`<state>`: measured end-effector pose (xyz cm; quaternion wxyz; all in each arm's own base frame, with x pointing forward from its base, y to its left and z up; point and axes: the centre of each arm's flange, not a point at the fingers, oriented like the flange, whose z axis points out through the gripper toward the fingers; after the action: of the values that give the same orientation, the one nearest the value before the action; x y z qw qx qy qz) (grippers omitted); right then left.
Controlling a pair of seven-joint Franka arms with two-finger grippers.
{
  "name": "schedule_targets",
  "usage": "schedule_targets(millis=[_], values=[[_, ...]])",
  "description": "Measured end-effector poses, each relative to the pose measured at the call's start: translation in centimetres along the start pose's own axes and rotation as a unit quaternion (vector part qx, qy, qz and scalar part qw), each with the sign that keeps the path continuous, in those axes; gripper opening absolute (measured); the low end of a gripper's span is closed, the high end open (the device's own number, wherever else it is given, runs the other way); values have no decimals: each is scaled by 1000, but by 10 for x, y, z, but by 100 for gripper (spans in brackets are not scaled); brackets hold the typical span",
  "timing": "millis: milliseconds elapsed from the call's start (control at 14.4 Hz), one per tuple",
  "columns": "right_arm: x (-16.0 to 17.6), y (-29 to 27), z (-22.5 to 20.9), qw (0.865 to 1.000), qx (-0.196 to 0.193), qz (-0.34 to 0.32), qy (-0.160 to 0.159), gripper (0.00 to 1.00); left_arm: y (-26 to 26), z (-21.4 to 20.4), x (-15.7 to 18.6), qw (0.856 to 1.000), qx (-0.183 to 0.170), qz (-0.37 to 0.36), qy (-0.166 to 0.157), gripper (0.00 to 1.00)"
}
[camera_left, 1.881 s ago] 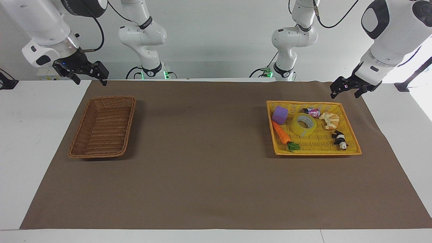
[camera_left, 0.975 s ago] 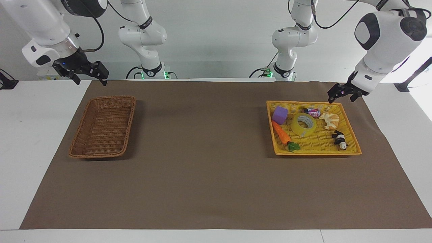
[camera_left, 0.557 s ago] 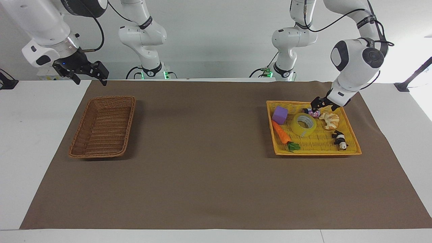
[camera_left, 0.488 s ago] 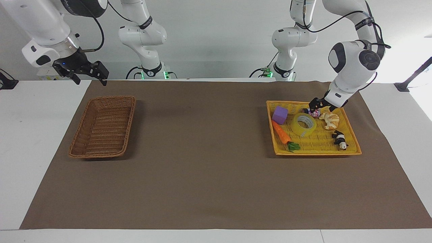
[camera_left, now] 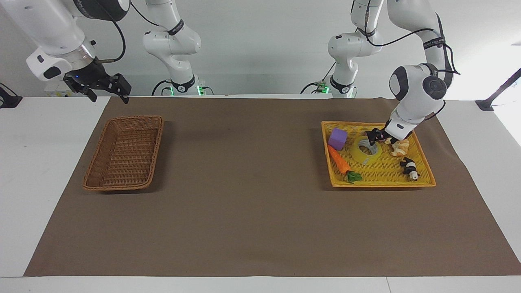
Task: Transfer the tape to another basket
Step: 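Reach the left gripper down to the yellow tape roll in the yellow basket, then close the left gripper on the rim of the yellow tape roll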
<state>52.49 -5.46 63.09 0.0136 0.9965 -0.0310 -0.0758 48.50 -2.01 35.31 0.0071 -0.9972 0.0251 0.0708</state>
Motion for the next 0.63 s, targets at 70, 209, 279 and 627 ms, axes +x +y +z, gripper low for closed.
schedule_targets(millis=[70,209,279,627], values=[[0,0,0,1000,0,0,0,100,0,5,-1,1000,0,0,-1,89],[0,0,0,1000,0,0,0,100,1,16,-6,1000,0,1,-5,81],[0,0,0,1000,0,0,0,100,2,21,-7,1000,0,2,-4,80],[0,0,0,1000,0,0,0,100,4,34,-12,1000,0,4,-4,77]])
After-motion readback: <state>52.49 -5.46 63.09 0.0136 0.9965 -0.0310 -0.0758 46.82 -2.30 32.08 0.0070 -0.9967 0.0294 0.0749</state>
